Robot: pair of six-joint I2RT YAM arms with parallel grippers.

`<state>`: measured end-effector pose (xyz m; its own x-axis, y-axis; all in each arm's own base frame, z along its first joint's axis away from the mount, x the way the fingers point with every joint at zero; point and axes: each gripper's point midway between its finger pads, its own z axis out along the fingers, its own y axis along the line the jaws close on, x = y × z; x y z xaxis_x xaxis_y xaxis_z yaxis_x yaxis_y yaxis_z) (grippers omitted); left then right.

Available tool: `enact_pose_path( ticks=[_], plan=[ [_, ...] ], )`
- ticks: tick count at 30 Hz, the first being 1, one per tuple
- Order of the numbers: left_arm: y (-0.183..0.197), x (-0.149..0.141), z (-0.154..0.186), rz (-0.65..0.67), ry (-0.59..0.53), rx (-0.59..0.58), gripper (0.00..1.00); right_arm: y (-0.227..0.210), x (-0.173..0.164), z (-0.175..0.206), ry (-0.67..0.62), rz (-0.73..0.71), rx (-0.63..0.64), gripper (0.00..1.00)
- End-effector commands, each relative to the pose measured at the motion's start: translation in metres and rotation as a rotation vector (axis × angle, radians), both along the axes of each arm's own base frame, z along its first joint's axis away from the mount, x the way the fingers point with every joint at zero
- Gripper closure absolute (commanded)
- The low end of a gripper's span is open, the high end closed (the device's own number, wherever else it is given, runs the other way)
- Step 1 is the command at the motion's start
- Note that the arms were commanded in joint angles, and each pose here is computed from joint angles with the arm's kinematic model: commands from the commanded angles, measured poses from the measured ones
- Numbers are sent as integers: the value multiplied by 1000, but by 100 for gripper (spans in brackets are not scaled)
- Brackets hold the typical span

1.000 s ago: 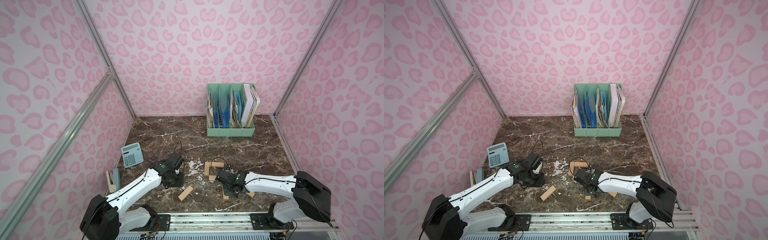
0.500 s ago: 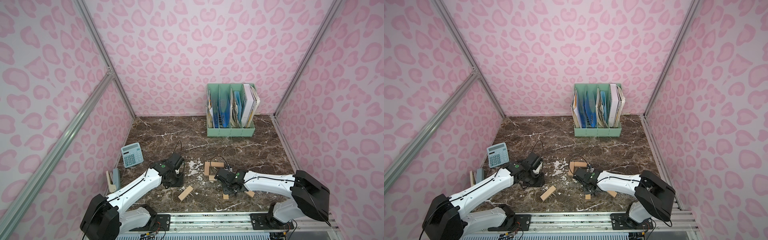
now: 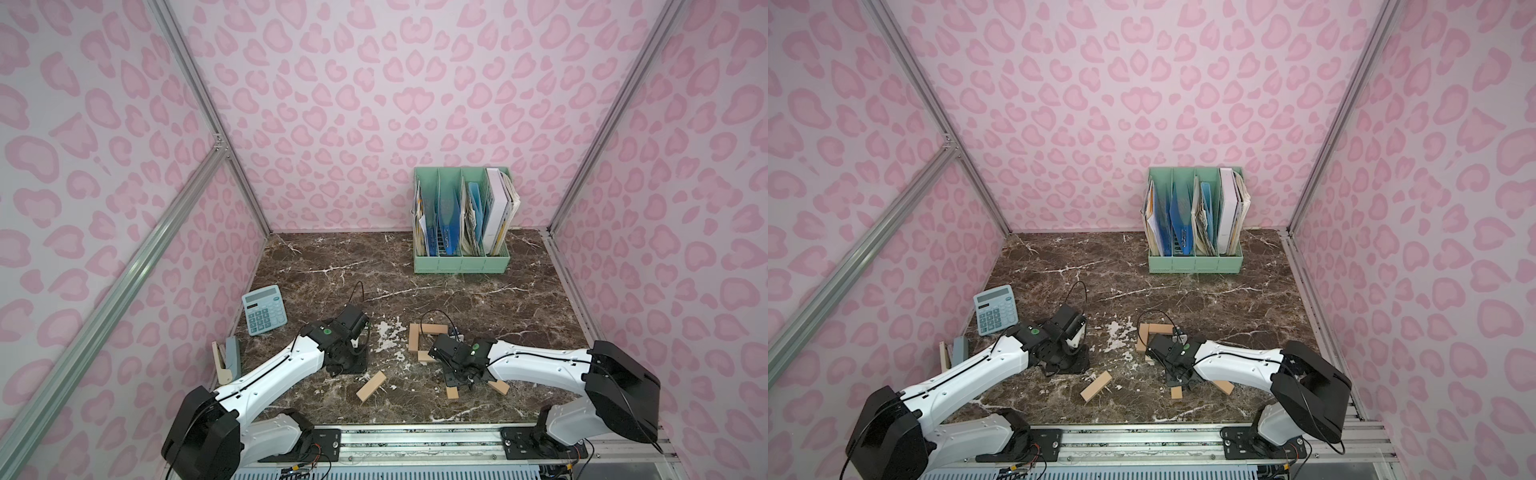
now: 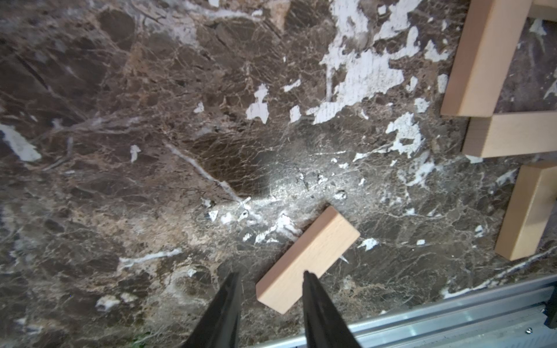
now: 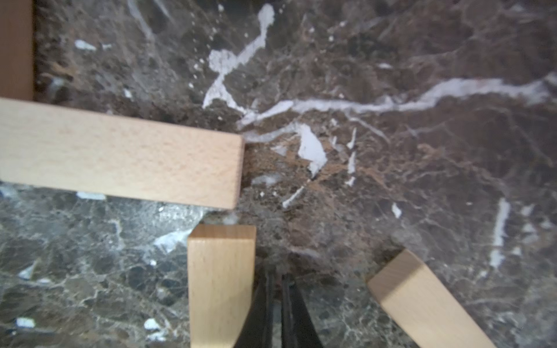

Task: Assemble the number 6 with building blocks
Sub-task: Assemble the building block at the center of the board.

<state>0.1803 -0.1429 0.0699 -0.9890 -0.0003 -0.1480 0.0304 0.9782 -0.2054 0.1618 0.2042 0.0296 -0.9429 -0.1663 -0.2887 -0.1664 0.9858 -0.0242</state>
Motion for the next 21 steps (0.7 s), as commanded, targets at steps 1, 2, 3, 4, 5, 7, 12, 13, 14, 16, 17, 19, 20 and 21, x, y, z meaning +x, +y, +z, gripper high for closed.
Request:
enact_pose_path(
  ticks=[1,2,3,4,5,7,12,13,14,16,17,19,20,21],
  plan=[
    [-2,3,2,-6,-8,-5,61,-13,3,18,-41,-51,-21,87],
    [-3,3,2,-7,-7,-5,61,-15,2,24,-46,-60,-10,87],
    [-3,4,2,-8,-8,-5,61,-16,0,29,-47,-66,0,88],
    [-3,4,2,-8,-7,-6,61,-18,-3,32,-45,-71,8,88],
    [-4,5,2,-9,-6,-7,61,-20,-8,36,-41,-73,19,88],
    [-5,6,1,-14,-6,-6,61,-20,-19,38,-18,-67,43,89],
    [-8,10,0,-18,-4,-8,61,-8,-55,29,56,-30,121,90],
    [-9,10,0,-18,-4,-10,61,-9,-60,25,67,-28,116,90],
    [-9,11,0,-16,-4,-11,61,-9,-64,22,74,-25,114,90],
    [-11,11,-1,-17,-2,-14,61,-9,-67,17,82,-21,113,90],
    [-11,11,-1,-16,-2,-14,61,-7,-67,14,84,-18,114,90],
    [-10,11,-2,-18,2,-9,61,-3,-66,11,86,-8,121,90],
    [-10,11,-1,-18,0,-7,61,-1,-67,8,90,-3,121,90],
    [-10,11,-1,-18,-1,-8,61,0,-68,5,97,4,120,90]
  ],
)
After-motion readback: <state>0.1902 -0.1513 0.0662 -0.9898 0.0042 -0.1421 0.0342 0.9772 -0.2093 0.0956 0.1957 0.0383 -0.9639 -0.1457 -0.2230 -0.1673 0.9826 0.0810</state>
